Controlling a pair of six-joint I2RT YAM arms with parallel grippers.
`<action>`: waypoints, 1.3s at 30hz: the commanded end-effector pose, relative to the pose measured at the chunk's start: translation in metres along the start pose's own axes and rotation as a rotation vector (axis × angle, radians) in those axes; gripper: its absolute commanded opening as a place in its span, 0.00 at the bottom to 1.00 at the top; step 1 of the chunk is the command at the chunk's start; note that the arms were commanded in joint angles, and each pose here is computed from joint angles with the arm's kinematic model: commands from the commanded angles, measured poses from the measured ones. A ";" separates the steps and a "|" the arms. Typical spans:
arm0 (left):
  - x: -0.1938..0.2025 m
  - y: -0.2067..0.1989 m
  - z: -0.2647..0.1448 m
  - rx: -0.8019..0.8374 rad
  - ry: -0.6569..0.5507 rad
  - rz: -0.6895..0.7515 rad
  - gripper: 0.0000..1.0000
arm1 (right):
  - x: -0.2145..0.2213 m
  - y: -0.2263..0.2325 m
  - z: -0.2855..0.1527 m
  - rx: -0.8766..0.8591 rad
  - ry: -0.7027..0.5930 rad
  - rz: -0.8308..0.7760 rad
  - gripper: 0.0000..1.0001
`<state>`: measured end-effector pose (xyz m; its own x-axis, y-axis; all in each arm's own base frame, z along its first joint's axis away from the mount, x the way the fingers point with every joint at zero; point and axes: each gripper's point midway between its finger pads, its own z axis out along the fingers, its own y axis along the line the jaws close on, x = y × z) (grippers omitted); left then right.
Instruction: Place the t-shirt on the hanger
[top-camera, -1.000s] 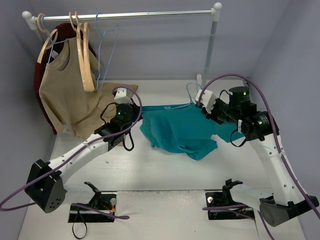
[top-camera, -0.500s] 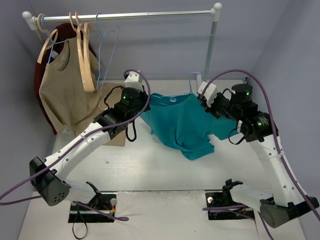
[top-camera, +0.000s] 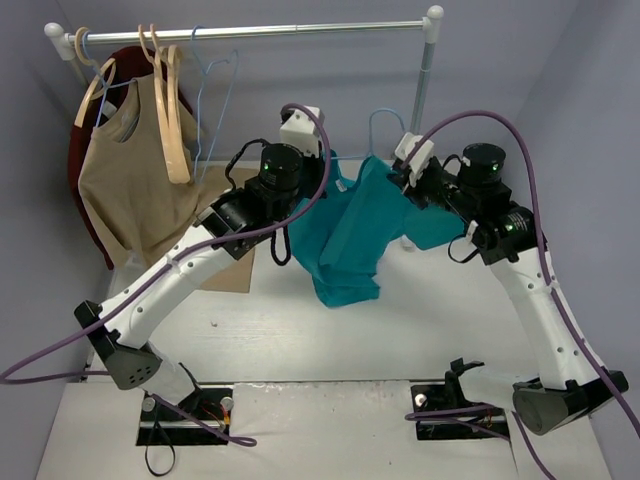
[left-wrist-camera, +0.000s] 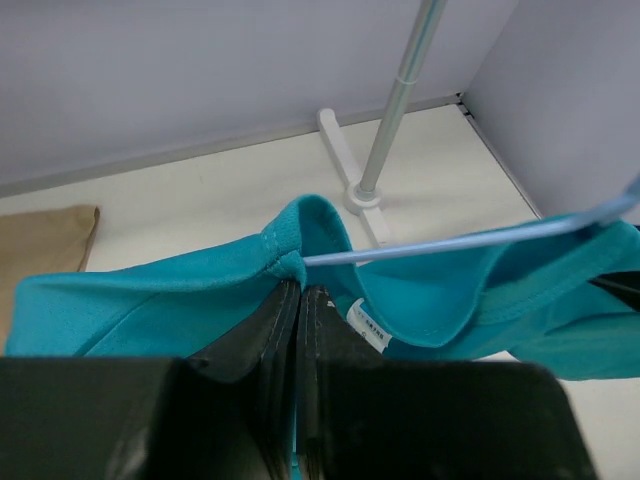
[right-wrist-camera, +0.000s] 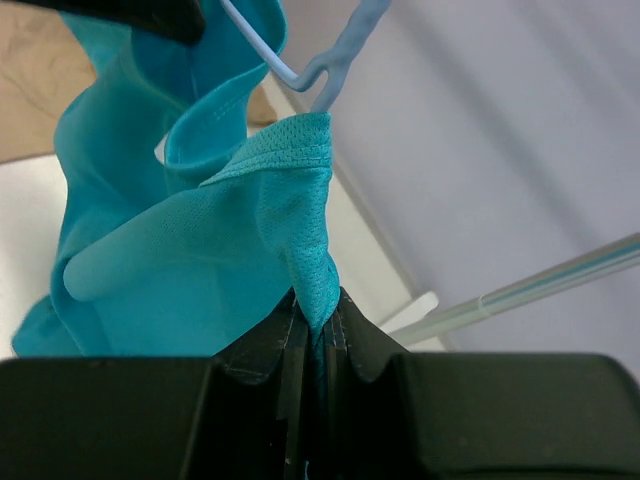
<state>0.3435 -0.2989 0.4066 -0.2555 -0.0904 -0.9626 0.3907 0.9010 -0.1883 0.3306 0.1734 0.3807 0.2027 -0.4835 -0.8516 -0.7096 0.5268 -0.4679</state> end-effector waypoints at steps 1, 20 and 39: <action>-0.049 -0.013 -0.016 0.047 -0.104 0.020 0.00 | -0.079 -0.032 -0.010 0.074 -0.229 -0.125 0.00; 0.000 -0.013 -0.031 0.152 -0.024 0.118 0.00 | -0.024 -0.003 -0.006 0.006 -0.251 -0.076 0.00; -0.004 -0.030 -0.029 0.226 -0.018 0.102 0.39 | -0.011 0.022 -0.012 -0.054 -0.255 -0.068 0.00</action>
<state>0.3156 -0.3123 0.3679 -0.2816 0.0843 -0.9558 0.5673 0.8180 -0.0950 0.3075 0.1787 0.3500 0.2880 -0.3655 -0.8851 -0.7683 0.4635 -0.4414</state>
